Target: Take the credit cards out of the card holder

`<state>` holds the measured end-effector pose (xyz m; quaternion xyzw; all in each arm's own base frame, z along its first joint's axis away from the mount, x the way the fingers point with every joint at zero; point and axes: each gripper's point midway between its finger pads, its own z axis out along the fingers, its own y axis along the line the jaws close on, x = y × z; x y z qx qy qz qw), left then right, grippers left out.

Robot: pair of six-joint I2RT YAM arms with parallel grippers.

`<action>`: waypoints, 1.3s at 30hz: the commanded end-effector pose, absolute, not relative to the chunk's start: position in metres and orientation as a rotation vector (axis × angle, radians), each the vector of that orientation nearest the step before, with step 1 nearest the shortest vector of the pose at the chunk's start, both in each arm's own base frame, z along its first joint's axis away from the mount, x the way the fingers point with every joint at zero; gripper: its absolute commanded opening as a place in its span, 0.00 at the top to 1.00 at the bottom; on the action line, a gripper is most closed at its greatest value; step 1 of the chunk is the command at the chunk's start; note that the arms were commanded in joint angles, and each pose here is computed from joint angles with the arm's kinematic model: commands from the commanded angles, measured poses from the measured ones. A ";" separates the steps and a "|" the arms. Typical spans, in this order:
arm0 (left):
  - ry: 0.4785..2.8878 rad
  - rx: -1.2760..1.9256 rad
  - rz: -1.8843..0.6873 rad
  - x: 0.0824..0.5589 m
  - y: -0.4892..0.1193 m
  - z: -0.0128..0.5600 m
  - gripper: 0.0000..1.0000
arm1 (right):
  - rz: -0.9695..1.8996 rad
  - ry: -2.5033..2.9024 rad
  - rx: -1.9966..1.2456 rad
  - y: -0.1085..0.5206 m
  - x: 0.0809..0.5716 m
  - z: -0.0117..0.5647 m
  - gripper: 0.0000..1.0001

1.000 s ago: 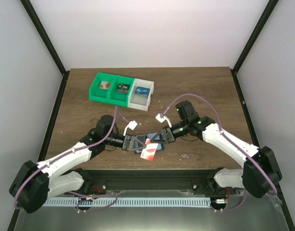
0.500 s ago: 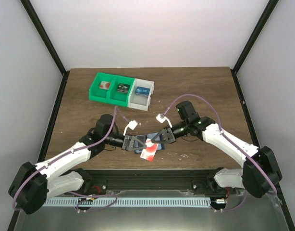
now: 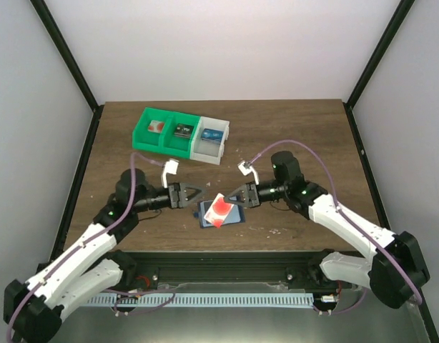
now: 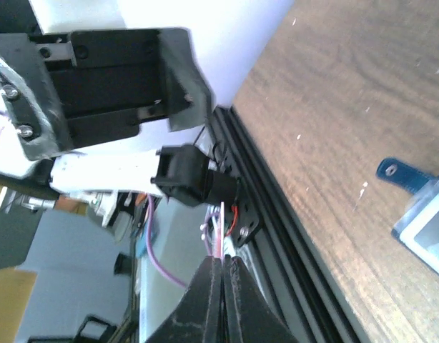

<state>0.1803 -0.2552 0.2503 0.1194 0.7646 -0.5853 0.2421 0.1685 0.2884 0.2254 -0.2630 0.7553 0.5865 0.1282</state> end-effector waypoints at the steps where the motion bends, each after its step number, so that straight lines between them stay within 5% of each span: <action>1: 1.974 0.013 -1.570 0.204 -0.232 0.279 0.32 | 1.754 2.062 -0.419 0.292 0.204 0.265 0.99; 19: 1.832 -0.176 -1.793 0.213 -0.234 0.287 0.31 | 1.877 1.738 0.219 0.289 0.258 0.319 1.00; 24: 1.825 -0.199 -1.819 0.216 -0.236 0.286 0.49 | 1.871 1.702 0.275 0.289 0.265 0.325 1.00; 30: 1.795 -0.208 -1.844 0.220 -0.238 0.290 0.58 | 1.870 1.707 0.268 0.297 0.267 0.328 0.99; 37: 1.797 -0.171 -1.823 0.225 -0.243 0.296 0.96 | 1.873 1.732 0.270 0.301 0.264 0.321 0.99; 39: 1.794 -0.165 -1.812 0.226 -0.243 0.296 1.00 | 1.870 1.739 0.270 0.300 0.262 0.319 1.00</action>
